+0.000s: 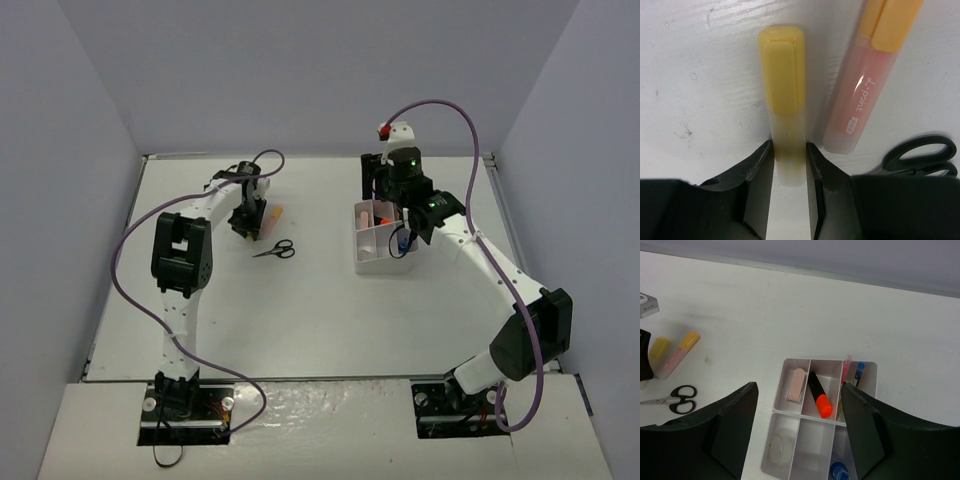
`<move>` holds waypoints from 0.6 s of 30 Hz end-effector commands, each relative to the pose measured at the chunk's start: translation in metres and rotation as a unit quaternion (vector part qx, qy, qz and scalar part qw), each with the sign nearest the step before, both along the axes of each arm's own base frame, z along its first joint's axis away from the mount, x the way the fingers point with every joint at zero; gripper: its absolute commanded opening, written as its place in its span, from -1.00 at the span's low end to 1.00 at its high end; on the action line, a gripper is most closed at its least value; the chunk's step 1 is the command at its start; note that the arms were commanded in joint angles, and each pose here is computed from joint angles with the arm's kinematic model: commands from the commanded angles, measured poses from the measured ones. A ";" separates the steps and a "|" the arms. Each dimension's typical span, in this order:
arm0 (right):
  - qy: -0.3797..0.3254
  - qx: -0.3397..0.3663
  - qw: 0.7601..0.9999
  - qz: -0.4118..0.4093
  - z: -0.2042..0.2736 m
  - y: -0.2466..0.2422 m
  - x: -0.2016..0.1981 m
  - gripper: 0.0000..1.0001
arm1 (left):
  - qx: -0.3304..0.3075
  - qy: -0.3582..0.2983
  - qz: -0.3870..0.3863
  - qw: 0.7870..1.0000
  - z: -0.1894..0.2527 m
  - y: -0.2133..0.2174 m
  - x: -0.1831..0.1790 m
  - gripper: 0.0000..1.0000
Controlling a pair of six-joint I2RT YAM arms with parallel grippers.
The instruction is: Sort the stationery into containers
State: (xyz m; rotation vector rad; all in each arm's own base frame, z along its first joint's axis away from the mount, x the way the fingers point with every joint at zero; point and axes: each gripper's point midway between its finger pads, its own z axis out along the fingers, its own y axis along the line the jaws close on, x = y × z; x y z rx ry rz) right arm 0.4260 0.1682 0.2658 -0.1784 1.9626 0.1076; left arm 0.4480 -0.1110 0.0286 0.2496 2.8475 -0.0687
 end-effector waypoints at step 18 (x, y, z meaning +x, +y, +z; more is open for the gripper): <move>0.037 0.336 0.908 0.248 0.100 0.217 -0.007 0.50 | -0.211 -0.284 -0.162 0.921 0.264 -0.049 -0.032 -1.00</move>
